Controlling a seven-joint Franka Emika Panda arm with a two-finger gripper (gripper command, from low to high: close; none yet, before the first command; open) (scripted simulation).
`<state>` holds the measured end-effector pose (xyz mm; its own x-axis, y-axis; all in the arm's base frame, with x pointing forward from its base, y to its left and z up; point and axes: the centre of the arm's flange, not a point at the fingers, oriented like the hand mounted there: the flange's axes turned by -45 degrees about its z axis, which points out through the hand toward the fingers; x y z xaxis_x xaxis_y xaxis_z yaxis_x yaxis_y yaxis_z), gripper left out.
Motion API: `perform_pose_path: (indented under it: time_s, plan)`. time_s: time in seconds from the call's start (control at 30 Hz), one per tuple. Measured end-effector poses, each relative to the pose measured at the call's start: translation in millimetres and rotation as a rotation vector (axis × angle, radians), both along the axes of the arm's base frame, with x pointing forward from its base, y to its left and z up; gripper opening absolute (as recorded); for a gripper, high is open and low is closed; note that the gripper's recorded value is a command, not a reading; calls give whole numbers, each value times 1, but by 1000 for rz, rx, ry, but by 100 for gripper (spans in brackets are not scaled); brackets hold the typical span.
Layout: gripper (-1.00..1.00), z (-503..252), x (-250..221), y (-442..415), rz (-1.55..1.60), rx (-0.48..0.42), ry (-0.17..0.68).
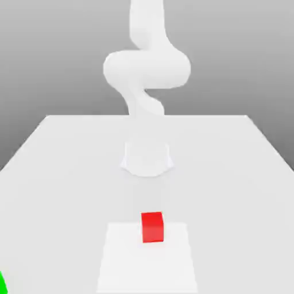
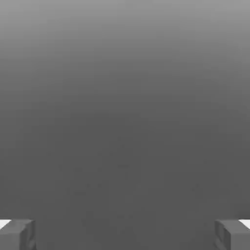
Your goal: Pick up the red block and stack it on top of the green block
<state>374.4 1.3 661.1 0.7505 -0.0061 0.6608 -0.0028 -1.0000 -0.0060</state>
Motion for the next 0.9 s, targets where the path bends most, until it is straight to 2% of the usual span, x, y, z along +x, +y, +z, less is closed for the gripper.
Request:
perform_pose_path:
  time_s: [0.13, 0.3, 0.43, 0.57, 0.63, 0.8, 0.83, 0.9]
  plan:
    - [0, -99, 37, 3, 16, -8, 150]
    - [0, -224, 48, 7, 37, -17, 335]
    - [0, -325, 30, 9, 57, -24, 494]
    - [0, -428, -14, 11, 78, -33, 669]
    - [0, -462, -25, 12, 83, -34, 708]
    - [0, -510, -30, 12, 85, -35, 721]
    - [-100, -516, -31, 11, 85, -35, 721]
    - [-100, -516, -31, 12, 85, -35, 721]
